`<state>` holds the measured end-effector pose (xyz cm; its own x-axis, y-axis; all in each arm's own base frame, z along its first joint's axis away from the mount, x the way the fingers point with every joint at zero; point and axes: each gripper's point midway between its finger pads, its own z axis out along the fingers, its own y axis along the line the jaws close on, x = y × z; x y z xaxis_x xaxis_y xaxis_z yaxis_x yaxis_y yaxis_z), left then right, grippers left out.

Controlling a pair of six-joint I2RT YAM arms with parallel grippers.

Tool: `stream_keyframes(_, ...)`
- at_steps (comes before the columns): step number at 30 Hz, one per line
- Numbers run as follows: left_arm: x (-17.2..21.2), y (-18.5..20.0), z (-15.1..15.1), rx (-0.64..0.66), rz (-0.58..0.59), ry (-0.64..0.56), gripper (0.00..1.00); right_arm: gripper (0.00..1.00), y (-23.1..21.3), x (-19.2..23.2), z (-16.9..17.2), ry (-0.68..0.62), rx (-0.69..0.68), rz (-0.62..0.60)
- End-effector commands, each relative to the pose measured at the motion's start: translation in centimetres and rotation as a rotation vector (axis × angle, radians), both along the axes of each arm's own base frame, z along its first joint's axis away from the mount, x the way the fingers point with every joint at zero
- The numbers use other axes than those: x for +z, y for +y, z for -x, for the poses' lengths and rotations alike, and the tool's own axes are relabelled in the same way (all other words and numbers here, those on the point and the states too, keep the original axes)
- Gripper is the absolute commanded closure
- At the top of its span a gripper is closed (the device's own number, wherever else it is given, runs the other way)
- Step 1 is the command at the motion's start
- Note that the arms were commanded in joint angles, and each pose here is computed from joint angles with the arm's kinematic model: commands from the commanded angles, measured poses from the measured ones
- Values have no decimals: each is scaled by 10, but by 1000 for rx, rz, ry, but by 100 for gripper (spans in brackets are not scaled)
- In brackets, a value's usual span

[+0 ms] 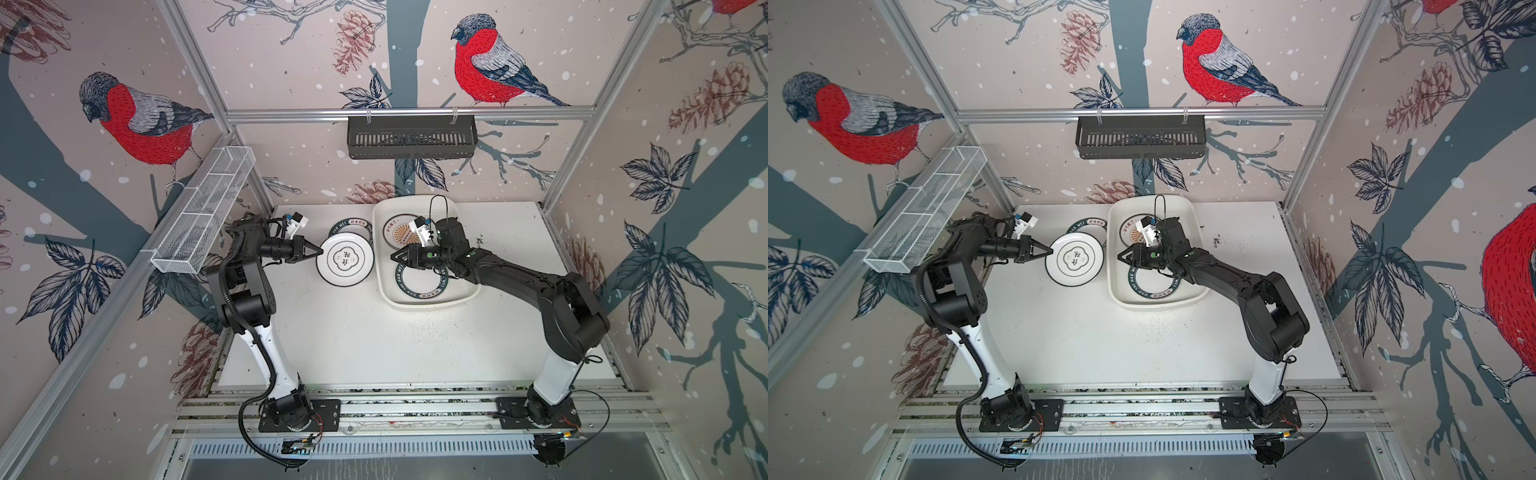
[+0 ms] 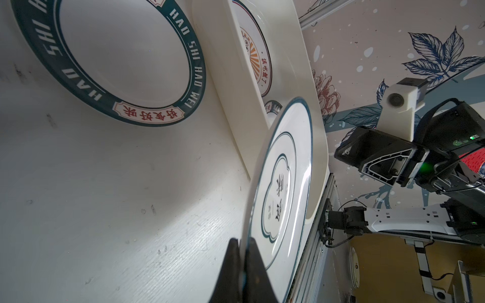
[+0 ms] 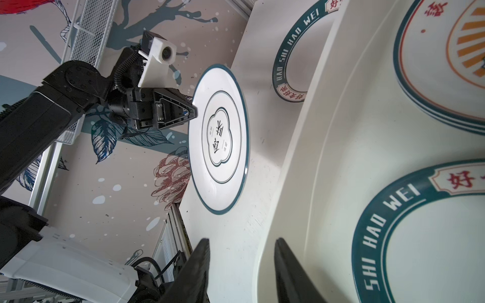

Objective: Place the plates into the plastic bin on the countertop
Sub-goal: 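Close the right gripper on the upright plate's rim nearest the bin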

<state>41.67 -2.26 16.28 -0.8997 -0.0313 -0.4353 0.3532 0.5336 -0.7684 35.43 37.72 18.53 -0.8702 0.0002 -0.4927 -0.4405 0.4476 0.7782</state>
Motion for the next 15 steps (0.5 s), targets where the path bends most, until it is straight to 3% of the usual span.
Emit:
stream_keyframes(1,16,-10,7,-22,61,-7,100,57,9,4,-9,-29,-15,-24)
stream_keyframes(15,27,-18,14,-54,77,-32,100,58,30,4,-17,-22,1,-51)
